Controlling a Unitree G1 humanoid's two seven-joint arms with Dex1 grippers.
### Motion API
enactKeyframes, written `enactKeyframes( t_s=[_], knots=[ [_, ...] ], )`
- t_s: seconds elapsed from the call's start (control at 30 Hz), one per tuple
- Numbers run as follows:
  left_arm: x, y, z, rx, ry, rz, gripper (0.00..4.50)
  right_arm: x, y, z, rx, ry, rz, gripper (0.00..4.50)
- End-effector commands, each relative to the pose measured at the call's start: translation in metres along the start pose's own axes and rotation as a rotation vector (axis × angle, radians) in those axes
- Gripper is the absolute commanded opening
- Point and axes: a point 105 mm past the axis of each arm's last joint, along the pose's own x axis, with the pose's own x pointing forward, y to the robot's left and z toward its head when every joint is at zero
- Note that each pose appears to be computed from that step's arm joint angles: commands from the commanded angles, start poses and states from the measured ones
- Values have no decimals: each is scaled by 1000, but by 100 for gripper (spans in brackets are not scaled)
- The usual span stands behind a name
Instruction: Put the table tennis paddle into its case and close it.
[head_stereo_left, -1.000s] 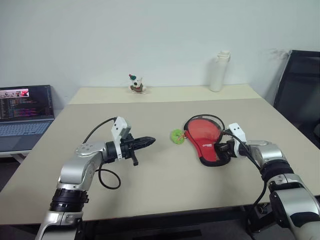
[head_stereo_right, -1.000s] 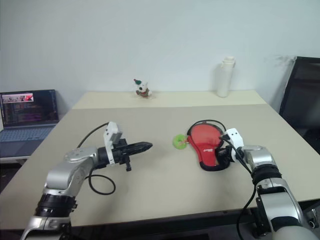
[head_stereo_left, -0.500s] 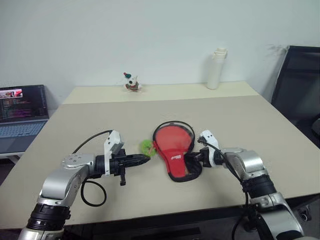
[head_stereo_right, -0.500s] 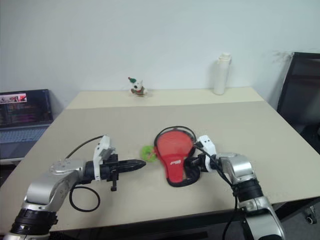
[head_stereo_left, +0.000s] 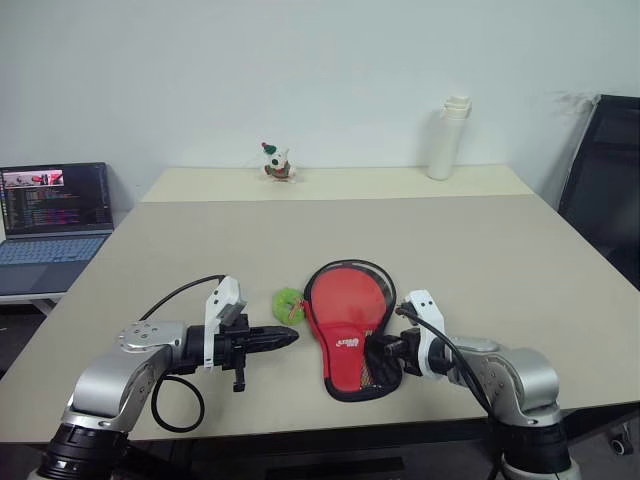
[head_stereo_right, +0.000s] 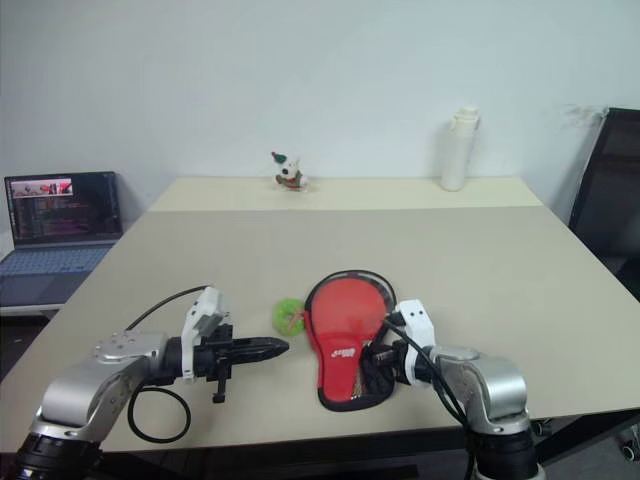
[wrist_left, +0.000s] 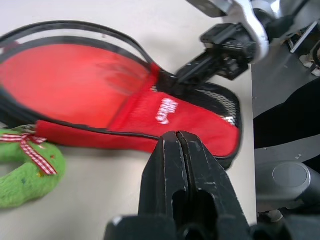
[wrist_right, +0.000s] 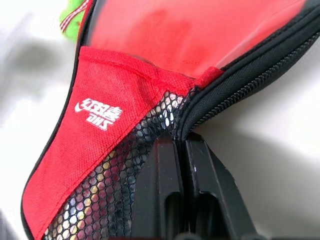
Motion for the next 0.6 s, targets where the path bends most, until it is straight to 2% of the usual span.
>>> enactKeyframes(
  t_s=[0.03, 0.33, 0.6],
  knots=[
    [-2, -4, 8, 38, -9, -31, 0, -12, 4, -1, 11, -18, 2, 1],
    [-2, 0, 1, 39, -1, -44, 0, -15, 6, -14, 37, 8, -13, 1],
    [-1, 0, 0, 40, 0, -47, 0, -11, 4, -9, 42, -8, -28, 1]
  ],
)
